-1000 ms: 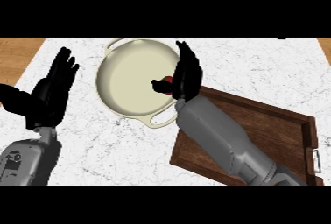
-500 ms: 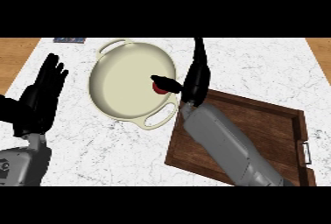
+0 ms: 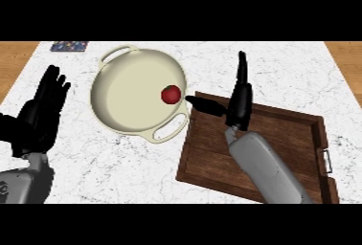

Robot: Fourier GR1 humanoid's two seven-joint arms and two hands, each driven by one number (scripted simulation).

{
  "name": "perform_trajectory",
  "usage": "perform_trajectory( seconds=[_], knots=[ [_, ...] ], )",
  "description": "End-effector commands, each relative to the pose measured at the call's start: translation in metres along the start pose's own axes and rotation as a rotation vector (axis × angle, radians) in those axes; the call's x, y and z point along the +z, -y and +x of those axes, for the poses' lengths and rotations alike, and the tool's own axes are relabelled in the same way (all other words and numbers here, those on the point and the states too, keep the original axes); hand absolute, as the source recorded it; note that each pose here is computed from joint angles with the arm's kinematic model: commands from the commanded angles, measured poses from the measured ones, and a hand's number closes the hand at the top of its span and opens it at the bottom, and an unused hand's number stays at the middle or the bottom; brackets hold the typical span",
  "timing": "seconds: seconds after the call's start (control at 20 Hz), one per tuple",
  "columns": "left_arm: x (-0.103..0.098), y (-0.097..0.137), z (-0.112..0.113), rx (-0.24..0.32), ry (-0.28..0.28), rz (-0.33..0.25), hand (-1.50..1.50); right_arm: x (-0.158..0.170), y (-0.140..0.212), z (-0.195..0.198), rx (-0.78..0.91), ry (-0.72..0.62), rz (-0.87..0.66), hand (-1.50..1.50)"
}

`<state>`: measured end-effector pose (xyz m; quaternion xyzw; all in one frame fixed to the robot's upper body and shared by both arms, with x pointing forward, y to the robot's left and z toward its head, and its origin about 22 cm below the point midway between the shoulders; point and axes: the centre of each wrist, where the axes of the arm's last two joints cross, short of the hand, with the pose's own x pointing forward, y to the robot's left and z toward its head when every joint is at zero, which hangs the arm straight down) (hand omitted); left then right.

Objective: Pick the tomato from the tray and place it in the pot

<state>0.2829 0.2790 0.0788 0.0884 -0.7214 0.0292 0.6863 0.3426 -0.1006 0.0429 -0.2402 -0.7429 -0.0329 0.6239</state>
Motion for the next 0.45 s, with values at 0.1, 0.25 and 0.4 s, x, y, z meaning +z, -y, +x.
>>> perform_trajectory(
  seconds=[0.1,0.25,0.4],
  knots=[
    [0.007,0.009,-0.004,-0.003,-0.004,0.007,0.00,0.007,0.036,-0.012,0.018,0.013,0.030,-1.50],
    [-0.001,0.001,0.011,0.005,-0.009,0.013,0.00,0.005,0.051,-0.013,0.029,0.020,0.037,-1.50],
    [0.011,0.007,-0.009,-0.007,0.018,-0.004,0.00,0.011,0.050,-0.008,0.010,-0.013,0.047,-1.50]
  ],
)
